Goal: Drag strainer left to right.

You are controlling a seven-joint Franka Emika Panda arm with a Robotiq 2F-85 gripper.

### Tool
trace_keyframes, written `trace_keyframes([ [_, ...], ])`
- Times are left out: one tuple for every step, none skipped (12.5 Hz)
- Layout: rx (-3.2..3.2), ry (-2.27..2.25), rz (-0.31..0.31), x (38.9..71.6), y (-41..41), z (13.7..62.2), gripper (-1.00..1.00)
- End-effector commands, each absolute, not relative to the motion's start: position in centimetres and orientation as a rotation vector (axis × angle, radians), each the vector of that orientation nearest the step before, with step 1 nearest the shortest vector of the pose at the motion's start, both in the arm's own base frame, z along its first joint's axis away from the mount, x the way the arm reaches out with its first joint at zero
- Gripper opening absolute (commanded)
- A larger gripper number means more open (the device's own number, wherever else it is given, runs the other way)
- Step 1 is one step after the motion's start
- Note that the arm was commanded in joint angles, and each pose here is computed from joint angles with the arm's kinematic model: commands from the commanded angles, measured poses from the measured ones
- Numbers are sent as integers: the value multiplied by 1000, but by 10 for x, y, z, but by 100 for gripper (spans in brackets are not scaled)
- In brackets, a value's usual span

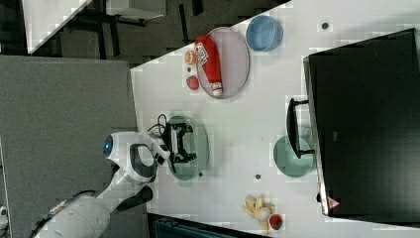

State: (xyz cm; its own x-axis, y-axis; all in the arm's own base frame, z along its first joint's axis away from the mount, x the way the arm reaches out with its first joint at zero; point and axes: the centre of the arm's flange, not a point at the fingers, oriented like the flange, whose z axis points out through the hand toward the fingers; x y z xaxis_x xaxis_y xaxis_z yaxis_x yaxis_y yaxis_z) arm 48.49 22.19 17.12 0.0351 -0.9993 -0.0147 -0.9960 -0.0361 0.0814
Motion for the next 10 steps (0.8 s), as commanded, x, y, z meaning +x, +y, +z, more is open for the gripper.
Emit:
trace_keyframes([
  [2163,-2148,-107,490,171,169,100],
  [2175,-2130,-107,490,162,168,100],
  [2193,-2109,-105,492,152,168,100],
  [2209,-2090,-103,494,141,168,100],
  [2227,-2070,-99,495,129,169,100],
  [2227,-2066,-95,497,117,169,100],
  [2215,-2075,-89,499,106,169,100],
  [2200,-2085,-83,499,96,170,100],
  [2195,-2087,-78,500,87,171,100],
  [2182,-2093,-75,499,79,171,100],
])
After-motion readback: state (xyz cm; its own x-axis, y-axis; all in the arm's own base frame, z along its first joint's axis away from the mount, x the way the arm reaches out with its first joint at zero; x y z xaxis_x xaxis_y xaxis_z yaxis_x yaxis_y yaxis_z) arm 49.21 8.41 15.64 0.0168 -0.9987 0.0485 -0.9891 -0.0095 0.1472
